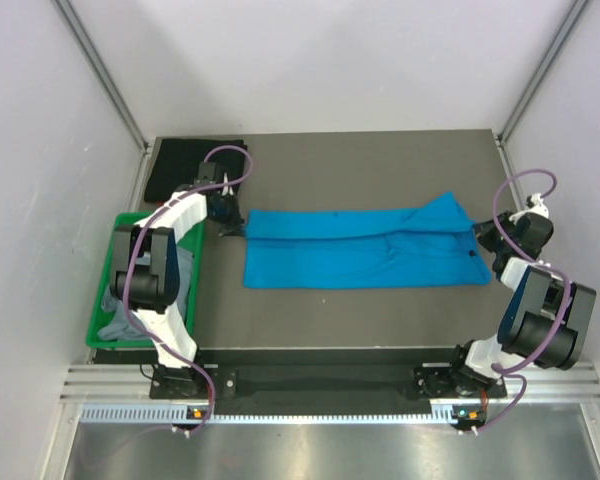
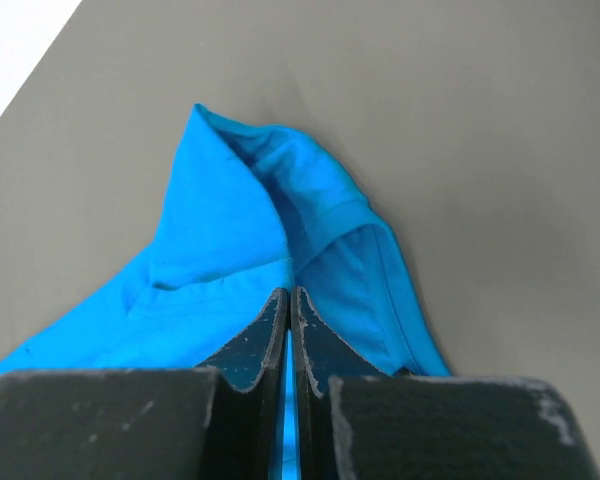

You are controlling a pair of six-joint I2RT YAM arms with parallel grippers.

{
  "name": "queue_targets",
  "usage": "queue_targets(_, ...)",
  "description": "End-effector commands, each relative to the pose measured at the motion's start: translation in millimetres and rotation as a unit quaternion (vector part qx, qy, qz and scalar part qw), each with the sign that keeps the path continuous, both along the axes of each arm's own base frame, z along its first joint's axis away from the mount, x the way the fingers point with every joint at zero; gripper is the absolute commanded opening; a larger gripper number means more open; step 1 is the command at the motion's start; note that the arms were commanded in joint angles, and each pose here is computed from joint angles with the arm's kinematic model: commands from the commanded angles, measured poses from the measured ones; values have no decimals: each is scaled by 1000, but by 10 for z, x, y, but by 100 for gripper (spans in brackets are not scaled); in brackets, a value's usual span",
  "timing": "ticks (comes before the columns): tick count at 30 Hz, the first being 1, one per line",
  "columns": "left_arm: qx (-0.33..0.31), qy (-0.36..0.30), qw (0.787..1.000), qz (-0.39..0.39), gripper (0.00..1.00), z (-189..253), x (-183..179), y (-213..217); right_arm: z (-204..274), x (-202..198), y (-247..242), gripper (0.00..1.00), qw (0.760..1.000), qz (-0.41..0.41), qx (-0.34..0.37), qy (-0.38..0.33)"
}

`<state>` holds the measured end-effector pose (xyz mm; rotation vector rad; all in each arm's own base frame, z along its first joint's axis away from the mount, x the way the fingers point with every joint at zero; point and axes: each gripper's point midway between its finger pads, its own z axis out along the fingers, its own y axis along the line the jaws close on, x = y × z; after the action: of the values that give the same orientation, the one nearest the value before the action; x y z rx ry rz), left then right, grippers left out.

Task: Fold and stack the t-shirts
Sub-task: Fold the tshirt

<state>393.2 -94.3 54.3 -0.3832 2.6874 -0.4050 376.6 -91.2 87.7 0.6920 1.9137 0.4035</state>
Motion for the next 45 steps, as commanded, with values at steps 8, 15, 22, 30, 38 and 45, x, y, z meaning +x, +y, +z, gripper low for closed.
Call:
queue_targets(8,21,-24,999,-3,0,126,12,60,59,-93,-111,0,1000,-18,-18,-14)
queue_targets(15,29,1,999,-14,0,-36,-50,-6,2,-128,-68,0,1000,-16,-5,-12)
queue_targets(22,44,15,999,-17,0,-107,-77,-21,-74,-174,-41,0,1000,-17,4,-4)
queue_targets(30,62,40,997,-15,0,-169,-124,29,-127,-184,-59,0,1000,-24,11,7)
queue_targets(38,62,44,997,-31,35,53,-150,-27,-220,-199,-95,15,997,-39,31,53)
queue_targets(45,-22,-17,997,-79,35,498,224,-422,-166,-199,-171,30,991,-66,49,109)
